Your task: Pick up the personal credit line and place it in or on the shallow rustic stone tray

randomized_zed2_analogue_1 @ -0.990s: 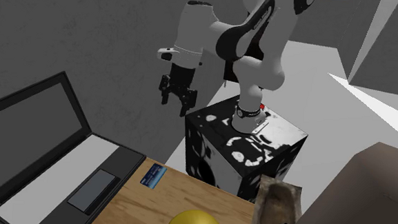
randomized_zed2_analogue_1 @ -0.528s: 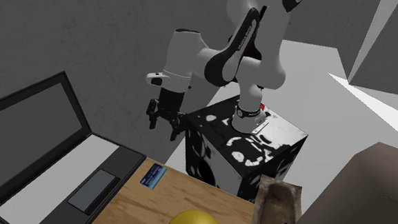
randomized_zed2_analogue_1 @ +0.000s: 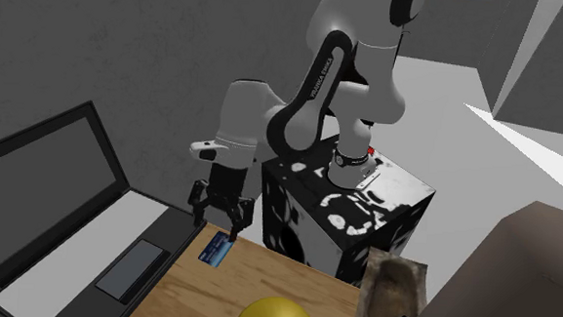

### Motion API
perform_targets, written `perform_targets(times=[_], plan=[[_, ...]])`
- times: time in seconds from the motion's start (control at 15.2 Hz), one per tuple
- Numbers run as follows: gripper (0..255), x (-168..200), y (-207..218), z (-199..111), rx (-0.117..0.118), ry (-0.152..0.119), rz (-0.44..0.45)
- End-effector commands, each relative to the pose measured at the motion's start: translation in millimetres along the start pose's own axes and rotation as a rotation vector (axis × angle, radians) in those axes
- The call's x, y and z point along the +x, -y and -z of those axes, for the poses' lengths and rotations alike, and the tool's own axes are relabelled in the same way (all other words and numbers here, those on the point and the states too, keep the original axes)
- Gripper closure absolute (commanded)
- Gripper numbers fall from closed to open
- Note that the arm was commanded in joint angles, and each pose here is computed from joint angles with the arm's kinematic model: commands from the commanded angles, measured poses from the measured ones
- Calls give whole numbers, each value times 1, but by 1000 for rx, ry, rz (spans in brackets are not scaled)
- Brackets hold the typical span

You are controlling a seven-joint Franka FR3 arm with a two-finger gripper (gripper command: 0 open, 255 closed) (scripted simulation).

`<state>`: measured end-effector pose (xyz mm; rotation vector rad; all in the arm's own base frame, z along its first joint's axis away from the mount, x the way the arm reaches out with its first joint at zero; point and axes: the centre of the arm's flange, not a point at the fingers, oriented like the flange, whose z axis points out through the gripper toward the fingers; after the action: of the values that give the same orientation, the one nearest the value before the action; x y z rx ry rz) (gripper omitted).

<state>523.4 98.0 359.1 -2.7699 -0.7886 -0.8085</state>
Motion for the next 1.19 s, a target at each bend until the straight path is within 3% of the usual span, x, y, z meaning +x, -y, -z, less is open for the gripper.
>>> perform_targets(times=[0.0,0.46,0.92,0.99,1.12], plan=[[0,1,2,-16,9,-17,15],[0,2,2,-51,9,-17,15],[0,2,2,-51,9,-17,15],[255,2,2,-51,9,-17,15],[255,2,2,-51,9,-17,15]])
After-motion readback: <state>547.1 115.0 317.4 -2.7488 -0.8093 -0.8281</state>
